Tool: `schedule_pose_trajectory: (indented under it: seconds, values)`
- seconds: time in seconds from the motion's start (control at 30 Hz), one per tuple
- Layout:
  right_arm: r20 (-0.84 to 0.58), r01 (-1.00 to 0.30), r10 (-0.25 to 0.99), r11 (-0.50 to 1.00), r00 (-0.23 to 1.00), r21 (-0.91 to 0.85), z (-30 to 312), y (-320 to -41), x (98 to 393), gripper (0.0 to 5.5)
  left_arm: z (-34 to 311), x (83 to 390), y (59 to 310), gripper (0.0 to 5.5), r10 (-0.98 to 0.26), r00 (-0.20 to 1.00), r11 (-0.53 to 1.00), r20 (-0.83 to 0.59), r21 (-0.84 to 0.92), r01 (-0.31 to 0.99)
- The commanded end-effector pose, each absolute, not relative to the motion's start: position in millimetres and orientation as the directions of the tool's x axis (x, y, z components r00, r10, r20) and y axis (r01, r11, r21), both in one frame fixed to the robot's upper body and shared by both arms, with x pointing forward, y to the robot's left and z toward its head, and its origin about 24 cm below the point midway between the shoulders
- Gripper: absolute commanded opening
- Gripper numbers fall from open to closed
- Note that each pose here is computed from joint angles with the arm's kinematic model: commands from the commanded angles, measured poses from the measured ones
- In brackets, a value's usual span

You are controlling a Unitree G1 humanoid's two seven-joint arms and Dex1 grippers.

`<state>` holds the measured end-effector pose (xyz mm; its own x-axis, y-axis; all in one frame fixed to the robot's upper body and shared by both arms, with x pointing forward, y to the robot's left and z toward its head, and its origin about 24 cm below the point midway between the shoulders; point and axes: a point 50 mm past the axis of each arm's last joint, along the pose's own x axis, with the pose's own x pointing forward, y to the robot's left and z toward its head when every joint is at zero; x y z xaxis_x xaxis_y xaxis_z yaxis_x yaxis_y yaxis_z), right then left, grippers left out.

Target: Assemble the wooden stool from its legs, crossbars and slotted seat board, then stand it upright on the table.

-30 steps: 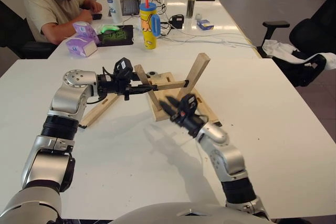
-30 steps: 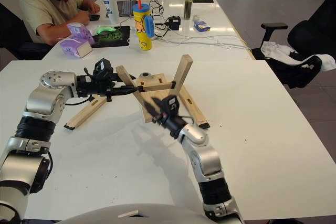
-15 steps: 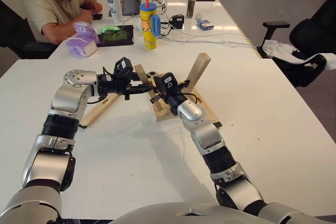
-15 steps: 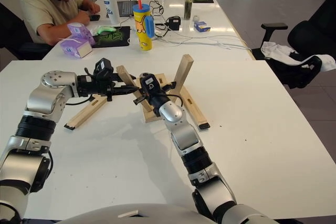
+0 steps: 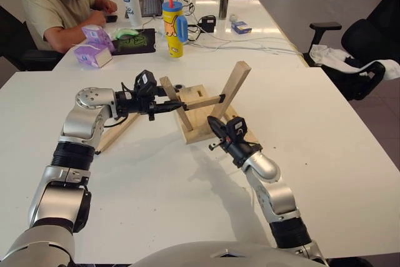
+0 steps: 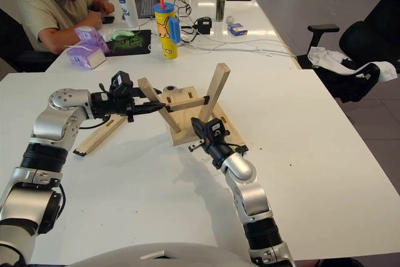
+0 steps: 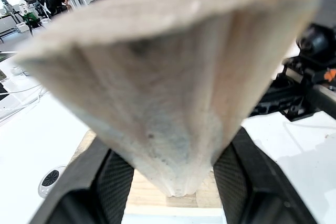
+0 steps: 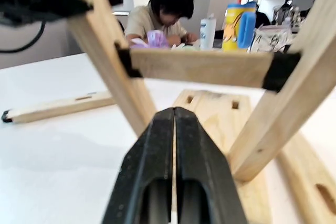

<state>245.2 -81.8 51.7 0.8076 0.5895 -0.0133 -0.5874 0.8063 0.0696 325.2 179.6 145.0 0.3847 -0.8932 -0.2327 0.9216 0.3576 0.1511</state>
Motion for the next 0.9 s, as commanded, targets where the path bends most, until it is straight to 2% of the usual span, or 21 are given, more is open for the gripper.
schedule_pose_trajectory:
  seconds: [0.03,0.37,0.53,0.7,0.8,0.9]
  values:
    - [-0.147,-0.559,0.563,0.826,0.813,0.074,28.1,-72.2,254.8,0.0,118.3,322.1,192.4,2.02,-0.838,0.39,0.372,-0.381,0.121,0.92]
    - [-0.333,-0.507,0.504,0.858,0.796,0.086,-3.1,-70.6,260.7,0.0,117.8,324.3,194.4,2.02,-0.84,0.383,0.367,-0.384,0.116,0.923]
    - [-0.425,-0.541,0.516,0.838,0.744,0.07,-18.2,-68.5,253.5,0.0,123.1,325.7,196.0,2.86,-0.848,0.399,0.396,-0.35,0.083,0.915]
    - [-0.455,-0.53,0.507,0.843,0.732,0.087,-27.6,-70.5,250.0,0.0,137.2,318.3,213.1,3.6,-0.845,0.424,0.423,-0.327,0.077,0.903]
    - [-0.456,-0.525,0.502,0.847,0.735,0.086,-28.8,-71.4,249.9,0.0,157.1,306.2,234.1,3.43,-0.859,0.448,0.459,-0.248,0.015,0.888]
    - [-0.458,-0.519,0.495,0.851,0.738,0.085,-30.6,-73.5,249.5,0.0,187.0,299.0,253.8,2.97,-0.85,0.513,0.517,-0.122,0.001,0.856]
